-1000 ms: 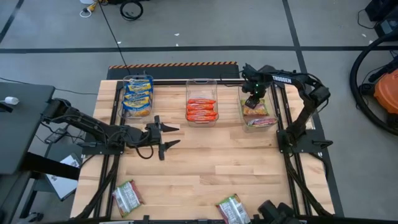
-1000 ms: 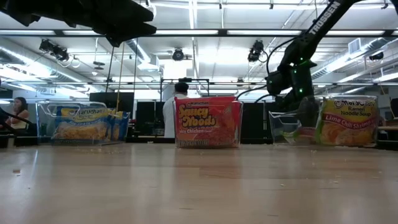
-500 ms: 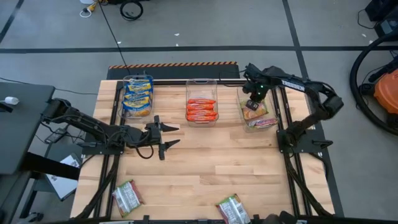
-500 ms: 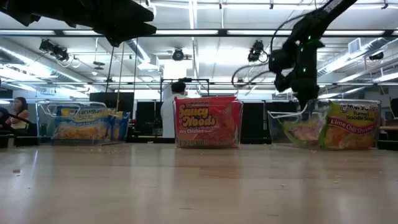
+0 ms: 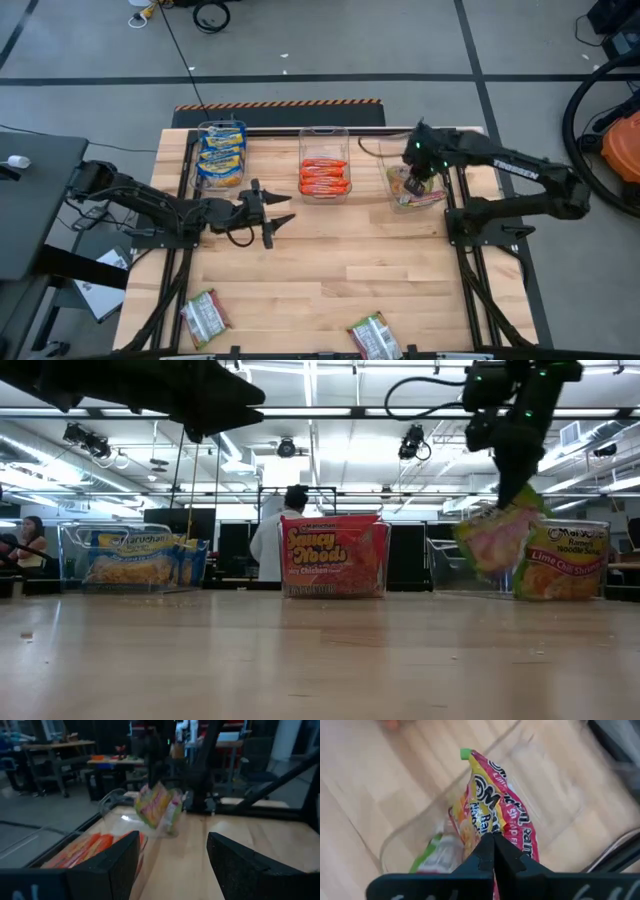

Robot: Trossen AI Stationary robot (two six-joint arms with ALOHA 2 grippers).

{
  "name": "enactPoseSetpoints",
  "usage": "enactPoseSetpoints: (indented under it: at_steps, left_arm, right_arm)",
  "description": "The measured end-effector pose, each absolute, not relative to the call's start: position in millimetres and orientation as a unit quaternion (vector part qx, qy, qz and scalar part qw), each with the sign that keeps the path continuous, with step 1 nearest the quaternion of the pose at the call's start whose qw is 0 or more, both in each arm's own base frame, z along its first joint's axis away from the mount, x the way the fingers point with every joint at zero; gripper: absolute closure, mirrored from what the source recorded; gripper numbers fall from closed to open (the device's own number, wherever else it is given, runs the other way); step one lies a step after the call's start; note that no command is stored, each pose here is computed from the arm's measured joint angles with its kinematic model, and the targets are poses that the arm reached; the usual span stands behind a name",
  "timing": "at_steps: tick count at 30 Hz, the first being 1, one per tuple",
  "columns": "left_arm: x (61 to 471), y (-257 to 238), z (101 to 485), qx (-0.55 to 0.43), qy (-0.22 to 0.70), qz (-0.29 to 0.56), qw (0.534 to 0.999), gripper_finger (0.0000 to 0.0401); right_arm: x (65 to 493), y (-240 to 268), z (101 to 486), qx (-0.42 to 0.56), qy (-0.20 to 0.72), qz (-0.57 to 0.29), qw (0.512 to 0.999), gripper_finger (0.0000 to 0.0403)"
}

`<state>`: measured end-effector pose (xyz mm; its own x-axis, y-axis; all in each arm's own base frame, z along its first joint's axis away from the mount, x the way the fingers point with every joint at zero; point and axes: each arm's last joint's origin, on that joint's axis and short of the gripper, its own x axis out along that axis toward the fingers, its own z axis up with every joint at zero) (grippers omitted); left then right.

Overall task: Sort Maruchan noodles
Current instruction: Put the green noodle pack into the right transparent bin

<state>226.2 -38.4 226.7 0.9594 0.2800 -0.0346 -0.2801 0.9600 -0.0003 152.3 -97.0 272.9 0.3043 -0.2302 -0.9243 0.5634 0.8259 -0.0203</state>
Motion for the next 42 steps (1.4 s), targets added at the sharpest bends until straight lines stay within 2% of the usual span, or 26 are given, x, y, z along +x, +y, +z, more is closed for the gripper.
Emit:
enactPoseSetpoints:
  at_steps: [10, 16, 21, 29, 34, 42]
  left_arm:
    - [246.0, -41.5, 218.7, 0.015, 0.017, 0.102, 0.995, 0.0165]
    - [247.3, -42.2, 221.5, 0.036, 0.015, 0.101, 0.994, 0.0165]
    - [244.2, -41.5, 220.1, 0.044, 0.039, 0.102, 0.993, 0.0165]
    - [230.4, -38.1, 228.8, 0.05, 0.06, 0.114, 0.99, 0.0165]
    - [221.9, -36.2, 235.8, 0.048, 0.06, 0.114, 0.99, 0.0165]
    - [218.0, -35.4, 239.7, 0.049, 0.057, 0.114, 0.991, 0.0165]
  right_arm:
    - [136.3, -56.5, 228.3, 0.164, 0.577, -0.213, 0.771, 0.0401]
    - [140.0, -54.6, 227.5, 0.165, 0.584, -0.211, 0.766, 0.04]
    - [142.1, -63.6, 220.2, 0.169, 0.607, -0.244, 0.737, 0.0399]
    - [149.1, -71.5, 202.7, 0.189, 0.663, -0.246, 0.681, 0.0398]
    - [149.5, -71.9, 200.3, 0.187, 0.674, -0.246, 0.671, 0.0396]
    - [145.4, -69.8, 201.9, 0.187, 0.683, -0.241, 0.664, 0.0363]
